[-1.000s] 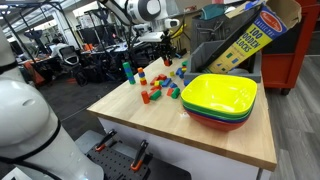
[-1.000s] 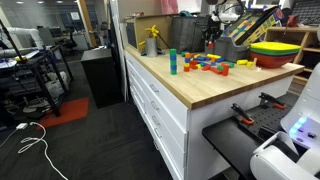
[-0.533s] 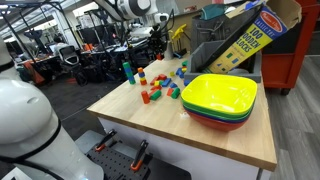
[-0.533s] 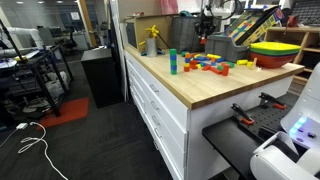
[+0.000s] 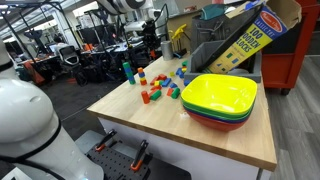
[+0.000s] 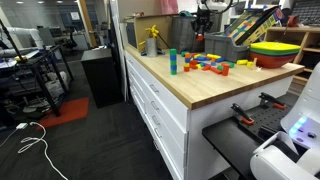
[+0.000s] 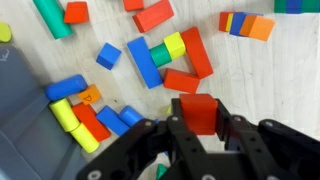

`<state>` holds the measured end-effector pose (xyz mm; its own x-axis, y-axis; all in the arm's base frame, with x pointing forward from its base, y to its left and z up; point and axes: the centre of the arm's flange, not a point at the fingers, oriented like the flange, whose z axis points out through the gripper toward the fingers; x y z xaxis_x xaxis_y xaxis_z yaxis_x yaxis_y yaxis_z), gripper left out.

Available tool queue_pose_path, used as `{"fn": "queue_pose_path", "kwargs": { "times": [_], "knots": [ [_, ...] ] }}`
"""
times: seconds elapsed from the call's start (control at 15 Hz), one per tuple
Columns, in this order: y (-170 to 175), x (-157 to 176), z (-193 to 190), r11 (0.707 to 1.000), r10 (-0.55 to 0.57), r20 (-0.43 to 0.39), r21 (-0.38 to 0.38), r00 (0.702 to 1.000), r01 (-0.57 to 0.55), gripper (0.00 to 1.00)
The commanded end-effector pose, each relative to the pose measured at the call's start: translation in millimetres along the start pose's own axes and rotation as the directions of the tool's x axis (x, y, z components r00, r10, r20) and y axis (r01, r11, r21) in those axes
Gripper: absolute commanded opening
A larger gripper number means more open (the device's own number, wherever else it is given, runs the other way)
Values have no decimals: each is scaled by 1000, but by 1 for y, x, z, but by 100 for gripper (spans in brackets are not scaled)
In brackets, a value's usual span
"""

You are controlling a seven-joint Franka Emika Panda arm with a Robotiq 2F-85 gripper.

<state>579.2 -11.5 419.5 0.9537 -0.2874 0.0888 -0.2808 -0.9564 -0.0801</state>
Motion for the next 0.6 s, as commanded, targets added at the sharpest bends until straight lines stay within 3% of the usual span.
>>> {"fn": "queue_pose_path", "kwargs": {
  "times": [0.0, 0.53],
  "knots": [
    [-14, 0, -19, 1000, 10, 39, 3, 999, -10, 8],
    [-53, 0, -20, 1000, 20, 129, -21, 991, -17, 8]
  ]
}}
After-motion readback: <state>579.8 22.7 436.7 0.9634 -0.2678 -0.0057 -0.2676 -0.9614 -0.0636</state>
